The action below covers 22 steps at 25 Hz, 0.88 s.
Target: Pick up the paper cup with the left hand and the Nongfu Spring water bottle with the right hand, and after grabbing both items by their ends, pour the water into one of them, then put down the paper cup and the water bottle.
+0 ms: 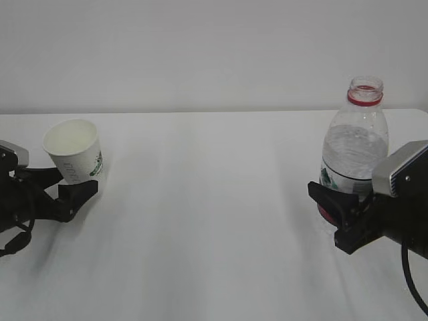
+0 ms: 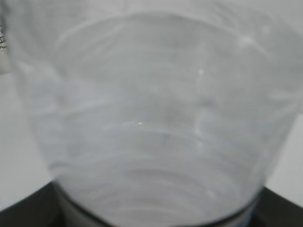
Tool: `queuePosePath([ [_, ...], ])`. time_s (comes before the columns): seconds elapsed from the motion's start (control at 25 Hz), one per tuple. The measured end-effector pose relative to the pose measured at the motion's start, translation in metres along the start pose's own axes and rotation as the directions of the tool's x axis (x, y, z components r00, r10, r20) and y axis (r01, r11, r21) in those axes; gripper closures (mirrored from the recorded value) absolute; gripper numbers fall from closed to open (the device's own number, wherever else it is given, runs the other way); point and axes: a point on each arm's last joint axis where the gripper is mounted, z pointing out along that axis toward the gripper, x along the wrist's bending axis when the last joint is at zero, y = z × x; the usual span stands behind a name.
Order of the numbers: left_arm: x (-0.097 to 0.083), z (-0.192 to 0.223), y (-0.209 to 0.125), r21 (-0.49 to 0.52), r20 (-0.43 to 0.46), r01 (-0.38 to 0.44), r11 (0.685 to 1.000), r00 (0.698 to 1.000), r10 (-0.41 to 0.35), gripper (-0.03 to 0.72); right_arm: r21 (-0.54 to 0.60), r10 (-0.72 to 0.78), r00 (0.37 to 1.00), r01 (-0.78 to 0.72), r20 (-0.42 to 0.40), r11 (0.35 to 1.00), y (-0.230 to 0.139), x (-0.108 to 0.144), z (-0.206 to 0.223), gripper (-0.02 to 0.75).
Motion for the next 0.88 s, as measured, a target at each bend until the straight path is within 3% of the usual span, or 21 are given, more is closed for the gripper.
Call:
queuePosePath([
  [0.6, 0.006, 0.021, 0.015, -0.066, -0.007, -0.033, 0.997, 0.999, 0.033, 0.004, 0.011, 0.004, 1.0, -0.004, -0.003, 1.0, -0.002, 0.002, -0.002, 0.265],
  [0.88, 0.005, 0.022, 0.014, -0.064, 0.009, -0.039, 0.997, 0.999, 0.04, 0.155, 0.011, 0.004, 1.0, -0.004, -0.003, 1.0, -0.002, 0.002, -0.002, 0.265],
])
